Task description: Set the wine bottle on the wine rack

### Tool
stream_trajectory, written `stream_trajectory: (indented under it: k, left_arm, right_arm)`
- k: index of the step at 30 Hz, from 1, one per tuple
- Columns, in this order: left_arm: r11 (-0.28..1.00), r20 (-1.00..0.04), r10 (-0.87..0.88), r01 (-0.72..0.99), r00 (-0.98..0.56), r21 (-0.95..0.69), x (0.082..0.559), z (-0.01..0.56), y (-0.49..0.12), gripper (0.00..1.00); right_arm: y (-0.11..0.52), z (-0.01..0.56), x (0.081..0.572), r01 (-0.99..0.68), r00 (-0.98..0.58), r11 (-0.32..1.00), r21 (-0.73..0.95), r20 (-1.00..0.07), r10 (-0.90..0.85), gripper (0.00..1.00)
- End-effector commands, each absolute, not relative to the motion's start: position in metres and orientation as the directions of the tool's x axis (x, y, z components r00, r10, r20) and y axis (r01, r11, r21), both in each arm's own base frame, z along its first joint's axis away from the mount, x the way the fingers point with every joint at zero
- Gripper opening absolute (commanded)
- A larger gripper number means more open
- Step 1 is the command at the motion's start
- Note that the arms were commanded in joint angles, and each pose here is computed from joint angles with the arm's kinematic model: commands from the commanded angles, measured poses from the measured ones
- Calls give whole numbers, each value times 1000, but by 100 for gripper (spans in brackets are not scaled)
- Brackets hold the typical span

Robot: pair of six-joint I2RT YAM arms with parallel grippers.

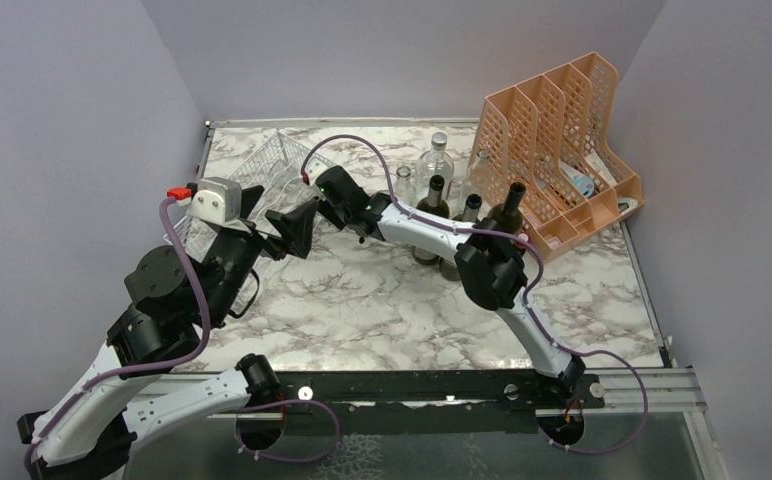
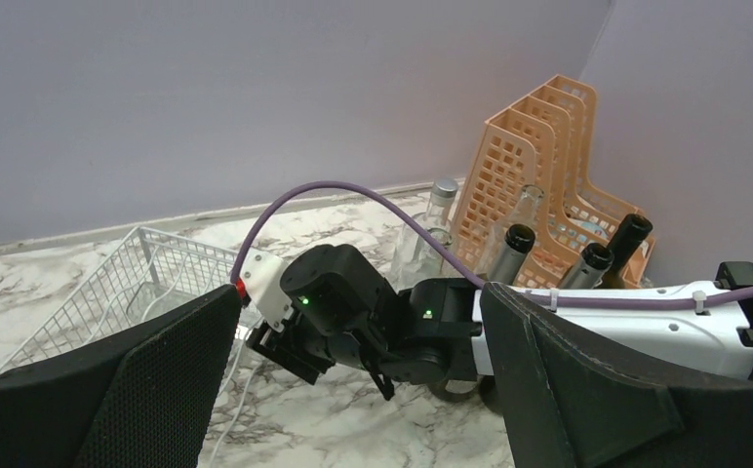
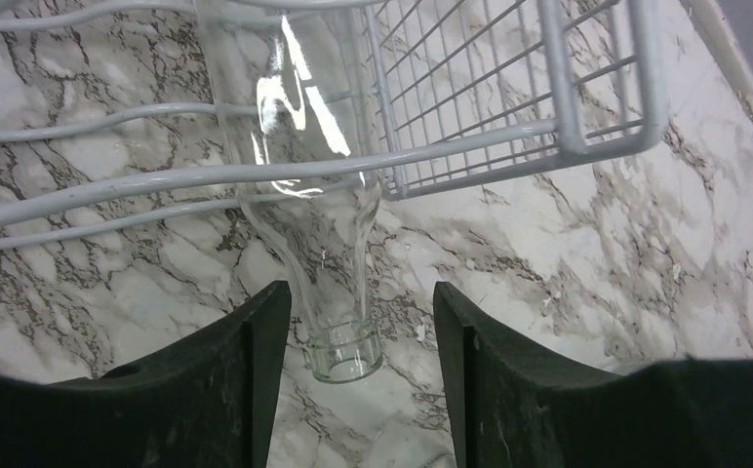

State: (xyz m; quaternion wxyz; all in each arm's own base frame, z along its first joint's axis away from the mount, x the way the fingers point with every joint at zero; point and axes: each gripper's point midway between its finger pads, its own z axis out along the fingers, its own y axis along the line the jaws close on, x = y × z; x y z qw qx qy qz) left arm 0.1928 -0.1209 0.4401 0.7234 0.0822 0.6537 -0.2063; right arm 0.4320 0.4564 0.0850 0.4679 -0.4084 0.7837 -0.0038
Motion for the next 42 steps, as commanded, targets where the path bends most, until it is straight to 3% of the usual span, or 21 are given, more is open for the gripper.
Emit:
stream_trajectory:
  k: [1, 8, 15, 24, 42]
  left_arm:
    - [889, -971, -218, 431, 95, -157, 187, 463, -117, 99]
    - [885, -964, -235, 437, 122, -160, 184, 479, -113, 99]
    - [878, -965, -238, 448, 108, -167, 183, 471, -117, 99]
    - [878, -966, -240, 446, 96, -174, 183, 459, -117, 99]
    - [871, -965, -256, 446, 57, -205, 183, 440, -120, 99]
  right_arm:
    - [462, 162, 424, -629, -197, 714, -309, -824, -531, 59]
    - [447, 232, 412, -599, -190, 763, -244, -882, -432, 59]
    - [406, 286, 412, -449, -209, 862, -237, -910, -359, 60]
    - [349, 282, 412, -262, -334, 936, -236, -888, -317, 65]
    - [322, 286, 402, -208, -351, 954, -216, -894, -279, 67]
